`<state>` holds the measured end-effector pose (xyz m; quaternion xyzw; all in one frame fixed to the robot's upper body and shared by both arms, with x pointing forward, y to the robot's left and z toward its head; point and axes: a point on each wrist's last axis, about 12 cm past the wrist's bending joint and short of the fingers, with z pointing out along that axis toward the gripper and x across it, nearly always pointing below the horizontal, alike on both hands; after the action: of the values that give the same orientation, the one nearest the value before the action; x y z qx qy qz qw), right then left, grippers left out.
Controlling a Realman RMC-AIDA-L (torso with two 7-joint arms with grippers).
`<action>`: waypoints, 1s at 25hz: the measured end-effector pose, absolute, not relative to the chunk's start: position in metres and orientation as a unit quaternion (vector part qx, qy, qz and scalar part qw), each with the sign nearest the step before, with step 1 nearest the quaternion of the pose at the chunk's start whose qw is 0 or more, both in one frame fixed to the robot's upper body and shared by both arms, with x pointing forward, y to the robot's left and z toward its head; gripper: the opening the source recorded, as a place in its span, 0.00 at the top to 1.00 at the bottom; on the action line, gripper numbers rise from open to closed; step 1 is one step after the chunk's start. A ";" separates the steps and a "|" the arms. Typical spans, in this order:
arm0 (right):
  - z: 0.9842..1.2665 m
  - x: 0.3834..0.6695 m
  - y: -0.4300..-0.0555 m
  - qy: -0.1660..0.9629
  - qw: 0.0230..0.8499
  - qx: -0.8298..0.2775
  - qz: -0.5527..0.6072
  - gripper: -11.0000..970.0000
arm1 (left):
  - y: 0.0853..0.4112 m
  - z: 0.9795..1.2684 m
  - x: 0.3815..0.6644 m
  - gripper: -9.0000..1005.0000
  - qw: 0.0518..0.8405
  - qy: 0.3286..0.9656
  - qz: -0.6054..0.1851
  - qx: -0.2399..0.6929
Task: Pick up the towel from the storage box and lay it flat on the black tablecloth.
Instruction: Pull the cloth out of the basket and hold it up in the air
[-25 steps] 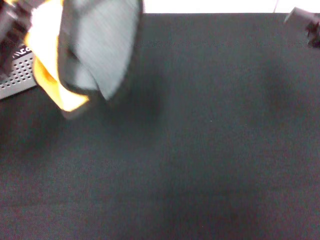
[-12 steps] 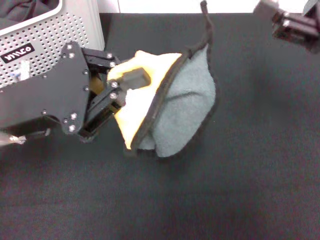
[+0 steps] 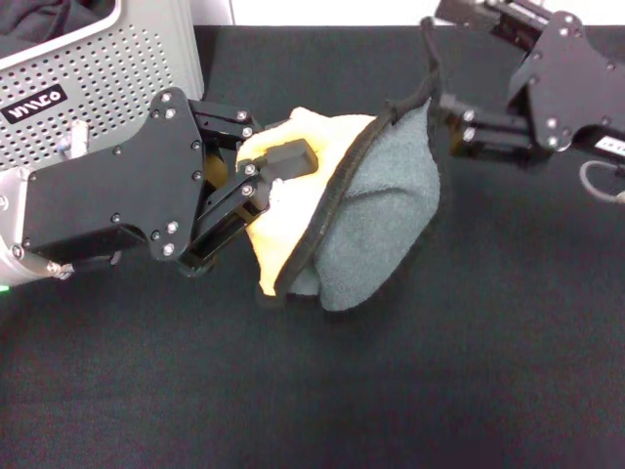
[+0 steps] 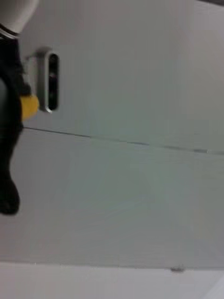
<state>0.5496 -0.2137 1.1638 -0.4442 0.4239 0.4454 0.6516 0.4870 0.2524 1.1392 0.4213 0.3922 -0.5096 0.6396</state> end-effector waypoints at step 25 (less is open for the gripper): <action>1.163 0.545 -0.265 0.426 0.712 -0.268 0.490 0.14 | 0.257 1.117 0.480 0.94 0.705 0.379 -0.398 0.449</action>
<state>0.5447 -0.2645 1.1632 -0.2675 0.4265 0.4901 0.7116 0.4803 0.2575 1.1167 0.4488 0.3788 -0.3979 0.7048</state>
